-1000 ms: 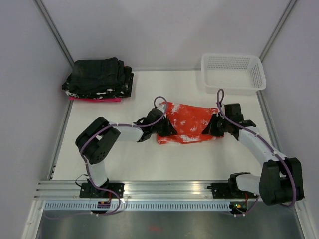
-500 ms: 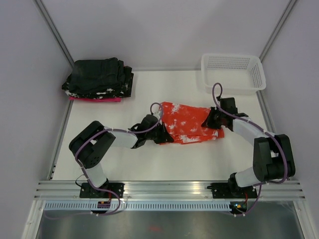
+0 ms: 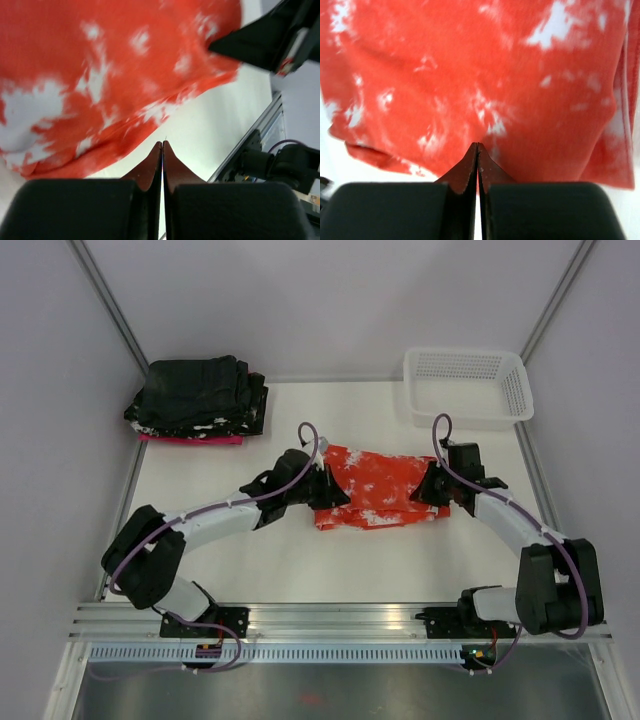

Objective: Fold and stack the trousers
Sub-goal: Fold the trousers, then neatly place the folded trousers to the corner

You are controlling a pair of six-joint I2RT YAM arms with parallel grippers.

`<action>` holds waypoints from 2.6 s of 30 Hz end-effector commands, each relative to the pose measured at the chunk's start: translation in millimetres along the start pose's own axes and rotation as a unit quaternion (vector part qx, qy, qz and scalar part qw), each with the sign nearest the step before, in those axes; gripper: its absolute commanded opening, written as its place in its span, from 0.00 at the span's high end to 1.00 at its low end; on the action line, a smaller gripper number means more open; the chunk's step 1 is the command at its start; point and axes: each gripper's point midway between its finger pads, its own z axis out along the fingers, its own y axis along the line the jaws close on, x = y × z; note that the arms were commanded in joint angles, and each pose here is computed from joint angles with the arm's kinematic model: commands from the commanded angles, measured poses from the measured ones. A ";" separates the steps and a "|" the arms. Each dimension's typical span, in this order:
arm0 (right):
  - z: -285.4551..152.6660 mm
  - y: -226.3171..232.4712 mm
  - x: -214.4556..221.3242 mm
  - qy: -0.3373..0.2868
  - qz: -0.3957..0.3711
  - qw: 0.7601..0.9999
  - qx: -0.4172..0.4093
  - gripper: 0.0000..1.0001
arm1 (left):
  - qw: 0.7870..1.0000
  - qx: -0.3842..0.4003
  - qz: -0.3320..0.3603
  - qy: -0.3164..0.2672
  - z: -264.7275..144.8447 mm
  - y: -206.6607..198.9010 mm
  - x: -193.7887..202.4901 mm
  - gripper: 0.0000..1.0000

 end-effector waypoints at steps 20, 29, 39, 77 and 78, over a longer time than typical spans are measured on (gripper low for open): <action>-16.9 -42.8 50.9 0.038 -0.003 0.996 0.076 0.98 | 0.997 -0.055 -0.006 0.051 52.4 48.1 30.2 0.98; -48.5 -8.0 11.5 0.001 -0.023 0.999 0.042 0.95 | 0.997 -0.039 -0.003 0.060 34.2 41.1 40.2 0.98; -62.1 -12.1 -48.5 -0.067 -0.071 0.990 0.107 0.69 | 0.994 -0.082 0.073 -0.020 -34.7 8.5 -19.6 0.81; 31.0 -52.7 -16.7 0.008 -0.006 0.999 0.045 0.33 | 0.996 -0.084 -0.039 -0.013 39.5 107.9 -35.4 0.26; 30.9 -54.5 -11.8 0.009 -0.005 0.999 0.045 0.38 | 0.995 -0.091 -0.042 -0.013 39.7 111.7 -33.4 0.26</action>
